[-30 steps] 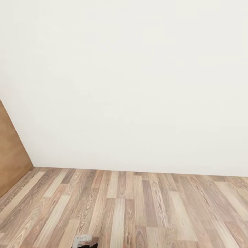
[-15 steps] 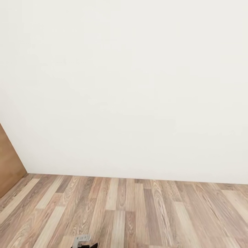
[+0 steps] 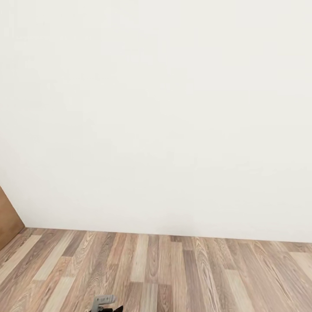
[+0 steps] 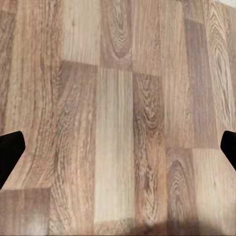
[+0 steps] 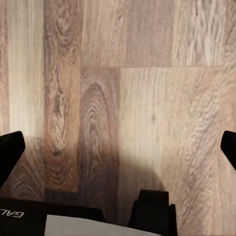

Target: In the bedroom, move the book from the bed onto either nightstand, and place the two sandals side by side next to the bed.

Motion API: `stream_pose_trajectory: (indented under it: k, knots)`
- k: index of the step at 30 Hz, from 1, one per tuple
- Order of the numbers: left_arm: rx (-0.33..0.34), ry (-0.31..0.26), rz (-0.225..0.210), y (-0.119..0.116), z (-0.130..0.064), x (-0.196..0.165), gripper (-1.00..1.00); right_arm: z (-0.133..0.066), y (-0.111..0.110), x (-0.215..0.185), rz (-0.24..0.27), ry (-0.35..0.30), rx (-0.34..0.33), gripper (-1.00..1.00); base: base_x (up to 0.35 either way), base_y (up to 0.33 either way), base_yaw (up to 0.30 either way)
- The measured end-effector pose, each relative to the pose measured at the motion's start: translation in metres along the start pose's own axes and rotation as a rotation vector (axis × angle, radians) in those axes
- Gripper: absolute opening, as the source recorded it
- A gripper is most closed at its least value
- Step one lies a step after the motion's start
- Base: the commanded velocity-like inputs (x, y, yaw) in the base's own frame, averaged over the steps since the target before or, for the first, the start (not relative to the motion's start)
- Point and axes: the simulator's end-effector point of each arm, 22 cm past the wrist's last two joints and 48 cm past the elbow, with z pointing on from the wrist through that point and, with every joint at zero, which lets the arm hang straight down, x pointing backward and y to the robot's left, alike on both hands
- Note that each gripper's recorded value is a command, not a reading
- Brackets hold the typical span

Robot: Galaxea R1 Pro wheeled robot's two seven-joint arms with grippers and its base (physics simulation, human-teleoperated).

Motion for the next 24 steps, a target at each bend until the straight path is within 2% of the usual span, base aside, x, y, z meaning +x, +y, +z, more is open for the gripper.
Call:
stream_pose_trajectory:
  k: [20,24]
  knots:
    - [0.000,0.000,0.000,-0.0002,0.0000,0.0000,1.00,0.0000,0.0006,-0.0001,-0.001,0.000,-0.003,1.00,0.315,0.000,0.000]
    - [0.000,0.000,0.000,-0.0003,0.0003,0.0002,1.00,0.0002,0.0008,0.0001,-0.001,0.001,-0.004,1.00,0.128,0.000,-0.048]
